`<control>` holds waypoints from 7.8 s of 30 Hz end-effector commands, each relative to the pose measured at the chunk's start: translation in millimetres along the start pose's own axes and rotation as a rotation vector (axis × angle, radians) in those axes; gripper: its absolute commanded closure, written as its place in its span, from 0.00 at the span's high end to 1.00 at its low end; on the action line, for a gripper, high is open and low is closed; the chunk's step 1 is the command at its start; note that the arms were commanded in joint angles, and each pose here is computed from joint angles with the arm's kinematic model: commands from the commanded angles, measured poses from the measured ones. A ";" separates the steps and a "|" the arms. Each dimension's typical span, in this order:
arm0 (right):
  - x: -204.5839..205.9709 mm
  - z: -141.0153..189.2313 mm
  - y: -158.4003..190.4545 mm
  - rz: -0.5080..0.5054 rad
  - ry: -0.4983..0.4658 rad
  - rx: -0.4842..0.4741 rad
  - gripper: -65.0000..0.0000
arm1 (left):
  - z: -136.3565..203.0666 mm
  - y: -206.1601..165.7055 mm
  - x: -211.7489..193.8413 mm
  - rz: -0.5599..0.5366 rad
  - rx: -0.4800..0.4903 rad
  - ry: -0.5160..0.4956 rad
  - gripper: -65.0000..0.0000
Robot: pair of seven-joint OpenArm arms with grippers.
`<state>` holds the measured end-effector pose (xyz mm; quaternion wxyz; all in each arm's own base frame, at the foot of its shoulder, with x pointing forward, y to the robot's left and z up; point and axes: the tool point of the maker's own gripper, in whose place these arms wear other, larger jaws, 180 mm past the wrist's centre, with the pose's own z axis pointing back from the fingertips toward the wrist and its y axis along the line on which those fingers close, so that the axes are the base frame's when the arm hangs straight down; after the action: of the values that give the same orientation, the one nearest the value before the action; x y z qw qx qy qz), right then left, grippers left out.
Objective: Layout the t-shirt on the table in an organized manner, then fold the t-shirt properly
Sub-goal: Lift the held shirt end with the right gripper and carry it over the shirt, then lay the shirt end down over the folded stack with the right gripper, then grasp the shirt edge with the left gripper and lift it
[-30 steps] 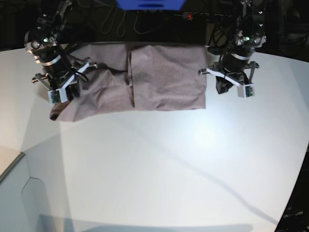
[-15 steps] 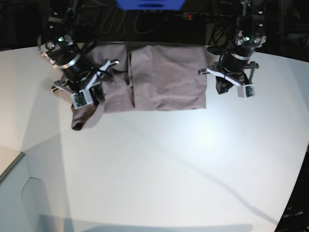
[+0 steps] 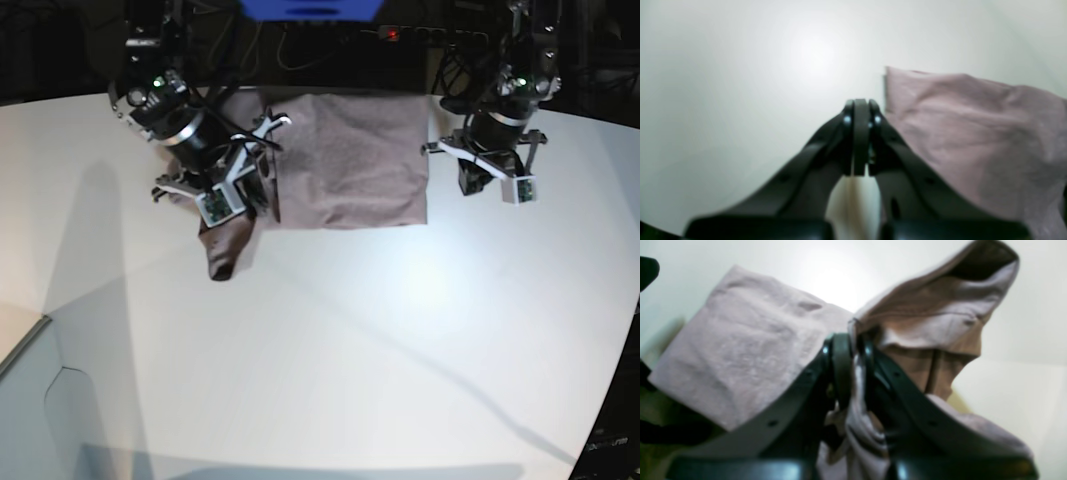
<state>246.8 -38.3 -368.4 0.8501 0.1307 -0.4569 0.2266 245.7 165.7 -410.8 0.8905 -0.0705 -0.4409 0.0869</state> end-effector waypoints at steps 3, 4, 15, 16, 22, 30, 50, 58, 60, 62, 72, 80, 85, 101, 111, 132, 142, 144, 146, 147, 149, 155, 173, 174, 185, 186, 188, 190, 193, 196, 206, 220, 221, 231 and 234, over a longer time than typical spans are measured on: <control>20.4 -2.6 14.2 0.009 -0.072 0.048 0.00 | 1.5 0.9 10.4 0.000 0.000 -0.037 0.00; 21.7 -3.3 17.2 0.012 -0.074 0.056 0.00 | 2.3 6.5 12.0 0.003 0.014 -0.041 0.00; 22.8 -8.0 25.5 0.016 -0.074 0.083 0.00 | 2.3 32.0 5.4 0.020 0.074 -0.024 0.00; 22.8 -8.0 25.5 0.016 -0.074 0.083 0.00 | 1.2 34.5 -0.6 0.022 0.081 -0.009 0.00; 23.2 -7.8 25.3 0.016 -0.076 0.082 0.00 | -4.3 45.4 -27.1 0.045 0.114 0.059 0.00; 28.8 -10.2 40.6 0.032 -0.088 0.124 0.00 | -9.5 39.6 -36.3 0.052 0.100 0.084 0.00; 54.1 -18.4 135.0 0.120 -0.146 0.381 0.00 | -23.4 12.5 -40.7 0.083 0.048 0.169 0.00; 49.1 -32.0 164.5 0.154 -0.123 0.476 0.00 | -22.7 13.4 -41.4 0.083 0.050 0.169 0.00; 47.7 -35.4 168.8 0.163 -0.116 0.492 0.00 | -22.7 13.4 -41.4 0.083 0.050 0.169 0.00; 47.2 -39.6 167.8 0.166 -0.111 0.495 0.00 | -22.7 13.4 -41.4 0.083 0.050 0.169 0.00; 43.0 -48.0 164.9 0.170 -0.092 0.496 0.00 | -22.0 14.8 -41.9 0.083 0.053 0.168 0.00; 31.4 -57.4 164.7 0.172 -0.053 0.508 0.00 | -21.7 15.6 -39.9 0.079 0.053 0.165 0.00; 32.9 -56.3 166.6 0.176 -0.057 0.511 0.26 | -21.2 15.7 -39.0 0.077 0.052 0.164 0.00; 67.7 -16.1 98.4 0.170 -0.179 0.299 0.63 | -11.4 53.9 -34.5 0.116 0.145 0.143 0.00; 53.4 -13.0 38.7 0.121 -0.140 0.145 0.43 | -4.6 74.3 -12.3 0.134 0.192 0.080 0.00; -6.4 -2.7 182.2 0.128 -0.006 0.526 0.05 | 2.3 93.1 4.5 0.150 0.238 0.030 0.00; 3.1 19.9 210.5 0.175 -0.046 0.605 0.05 | 17.8 131.5 15.0 0.186 0.334 -0.013 0.00; 3.8 19.0 208.6 0.179 -0.047 0.599 0.05 | 20.1 136.7 17.1 0.194 0.346 -0.021 0.00; -1.3 16.5 195.9 0.175 -0.032 0.569 0.05 | 21.7 139.2 19.1 0.234 0.341 -0.036 0.00; -3.5 15.2 189.5 0.170 -0.025 0.552 0.05 | 22.9 141.8 22.3 0.258 0.336 -0.048 0.00; -5.5 12.2 176.9 0.163 -0.017 0.518 0.05 | 24.0 145.6 30.8 0.282 0.315 -0.065 0.01; -11.2 6.5 143.3 0.142 0.004 0.429 0.05 | 25.4 144.4 42.7 0.384 0.243 -0.100 0.01; -19.6 5.9 126.1 0.122 0.027 0.383 0.05 | 40.5 100.4 42.2 0.459 0.077 -0.004 0.19; -20.1 5.8 123.9 0.120 0.029 0.378 0.05 | 40.5 98.0 39.0 0.461 0.070 0.016 0.20; -23.4 5.7 112.8 0.111 0.038 0.348 0.05 | 39.7 78.3 31.6 0.575 -0.017 0.049 0.60; -24.4 5.9 110.9 0.109 0.041 0.343 0.05 | 39.6 78.0 31.3 0.576 -0.017 0.049 0.63; -26.0 5.8 106.3 0.104 0.045 0.331 0.05 | 40.0 77.8 31.2 0.576 -0.017 0.049 0.63; -26.3 5.8 105.2 0.103 0.046 0.328 0.05 | 39.8 77.3 31.0 0.575 -0.018 0.050 0.63; -26.4 5.8 104.6 0.103 0.046 0.327 0.05 | 36.3 62.3 24.2 0.572 -0.050 0.077 0.63; -26.4 5.8 104.6 0.103 0.046 0.327 0.05 | 36.6 50.5 10.5 0.571 -0.068 0.119 0.64; -26.4 5.8 104.6 0.103 0.046 0.327 0.05 | 27.8 19.0 -16.3 0.566 -0.129 0.212 0.64; -26.1 5.3 104.8 0.102 0.046 0.327 0.05 | 5.4 -17.8 -43.9 0.631 -0.182 0.293 0.63; -26.4 5.4 104.5 0.103 0.047 0.327 0.05 | 3.3 -17.8 -44.4 0.633 -0.181 0.296 0.63; -26.3 5.3 103.9 0.105 0.046 0.326 0.05 | -13.8 -6.0 -67.7 0.679 -0.136 0.359 0.41; -25.9 5.0 103.5 0.107 0.046 0.325 0.05 | -21.2 -5.7 -66.1 0.686 -0.136 0.364 0.31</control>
<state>174.8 35.6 -396.9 0.8267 0.2222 -0.3822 0.3480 225.8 141.2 -472.9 0.8648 -0.2935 -0.2344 0.3332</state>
